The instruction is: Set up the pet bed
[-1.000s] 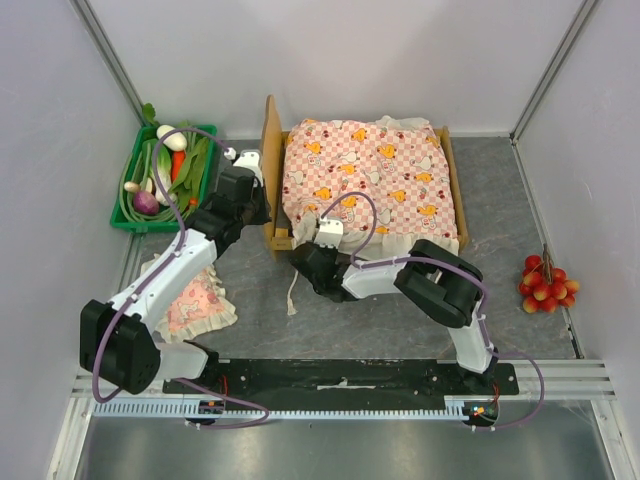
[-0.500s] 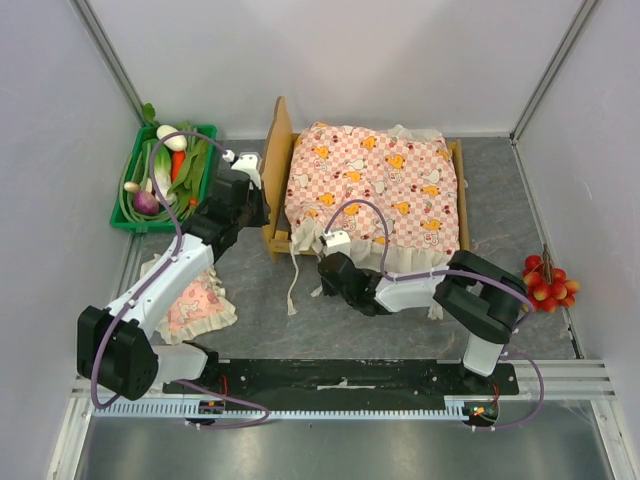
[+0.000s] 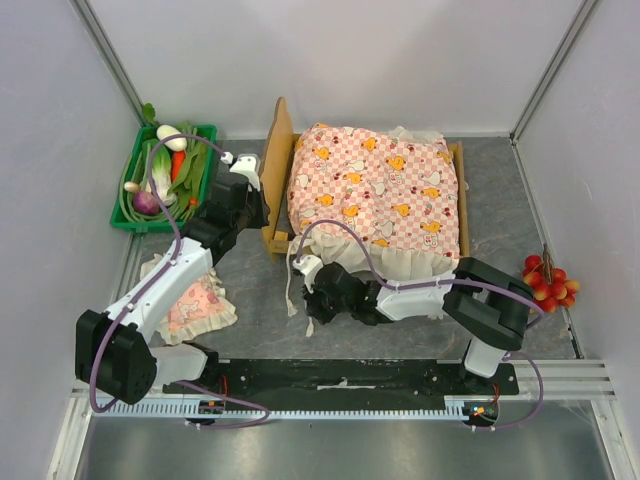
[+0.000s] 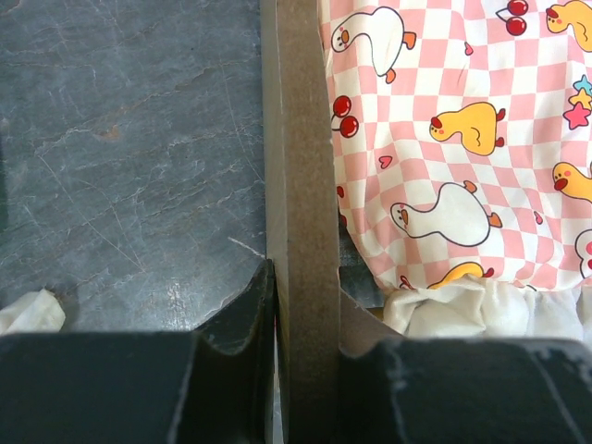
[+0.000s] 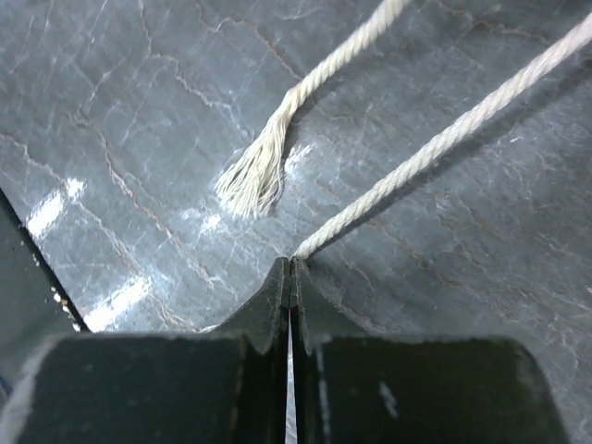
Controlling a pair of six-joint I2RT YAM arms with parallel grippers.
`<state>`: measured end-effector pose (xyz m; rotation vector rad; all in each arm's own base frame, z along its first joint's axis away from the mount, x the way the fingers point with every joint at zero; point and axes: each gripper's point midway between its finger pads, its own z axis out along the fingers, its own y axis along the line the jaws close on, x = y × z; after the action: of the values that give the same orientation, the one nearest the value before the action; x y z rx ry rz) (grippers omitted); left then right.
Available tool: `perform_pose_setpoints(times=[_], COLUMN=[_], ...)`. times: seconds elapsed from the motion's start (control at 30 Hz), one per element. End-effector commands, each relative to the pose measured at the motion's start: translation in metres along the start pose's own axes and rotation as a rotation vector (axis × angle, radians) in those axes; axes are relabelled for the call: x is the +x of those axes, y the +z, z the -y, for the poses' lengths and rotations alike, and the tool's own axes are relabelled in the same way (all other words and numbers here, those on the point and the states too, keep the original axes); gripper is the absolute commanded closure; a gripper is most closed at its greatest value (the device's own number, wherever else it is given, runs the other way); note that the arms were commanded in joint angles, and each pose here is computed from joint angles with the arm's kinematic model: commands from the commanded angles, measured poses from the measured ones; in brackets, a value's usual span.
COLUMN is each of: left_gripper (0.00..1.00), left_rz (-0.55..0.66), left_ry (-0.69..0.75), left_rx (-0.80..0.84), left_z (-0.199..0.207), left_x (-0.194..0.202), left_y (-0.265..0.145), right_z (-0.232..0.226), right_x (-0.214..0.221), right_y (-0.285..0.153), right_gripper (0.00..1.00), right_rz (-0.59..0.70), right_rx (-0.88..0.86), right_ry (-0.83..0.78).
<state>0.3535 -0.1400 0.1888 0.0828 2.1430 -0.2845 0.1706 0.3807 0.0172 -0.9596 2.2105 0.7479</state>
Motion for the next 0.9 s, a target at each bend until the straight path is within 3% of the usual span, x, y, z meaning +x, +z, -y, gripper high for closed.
perform_pose_setpoints(times=[0.0, 0.1, 0.13, 0.2, 0.33, 0.47, 0.57, 0.7, 0.87], left_gripper=[0.98, 0.98, 0.98, 0.98, 0.98, 0.98, 0.98, 0.98, 0.98], left_rz=[-0.081, -0.086, -0.083, -0.084, -0.085, -0.096, -0.104, -0.1, -0.106], left_ry=[-0.184, -0.187, -0.191, -0.194, -0.191, -0.215, -0.259, -0.289, -0.305], left_rx=[0.101, 0.113, 0.122, 0.125, 0.131, 0.13, 0.152, 0.159, 0.163], left_z=[0.023, 0.025, 0.026, 0.027, 0.027, 0.027, 0.031, 0.032, 0.034], left_x=[0.019, 0.021, 0.02, 0.022, 0.024, 0.028, 0.033, 0.036, 0.038], left_y=[-0.005, -0.007, -0.008, -0.009, -0.014, -0.02, -0.025, -0.03, -0.031], right_z=[0.005, 0.011, 0.011, 0.007, -0.011, -0.015, 0.017, 0.076, 0.074], right_x=[0.061, 0.054, 0.049, 0.031, -0.02, -0.068, -0.084, -0.064, -0.047], right_y=[-0.017, -0.018, -0.017, -0.016, -0.031, -0.066, -0.093, -0.114, -0.122], right_gripper=[1.0, 1.0, 0.85, 0.67, 0.52, 0.45, 0.42, 0.44, 0.45], right_rz=[-0.197, -0.176, -0.163, -0.124, 0.011, 0.159, 0.227, 0.178, 0.145], right_rx=[-0.004, 0.039, 0.043, 0.041, -0.007, 0.01, 0.131, 0.29, 0.254], right_ry=[-0.042, -0.037, -0.032, -0.022, -0.03, -0.018, 0.066, 0.213, 0.246])
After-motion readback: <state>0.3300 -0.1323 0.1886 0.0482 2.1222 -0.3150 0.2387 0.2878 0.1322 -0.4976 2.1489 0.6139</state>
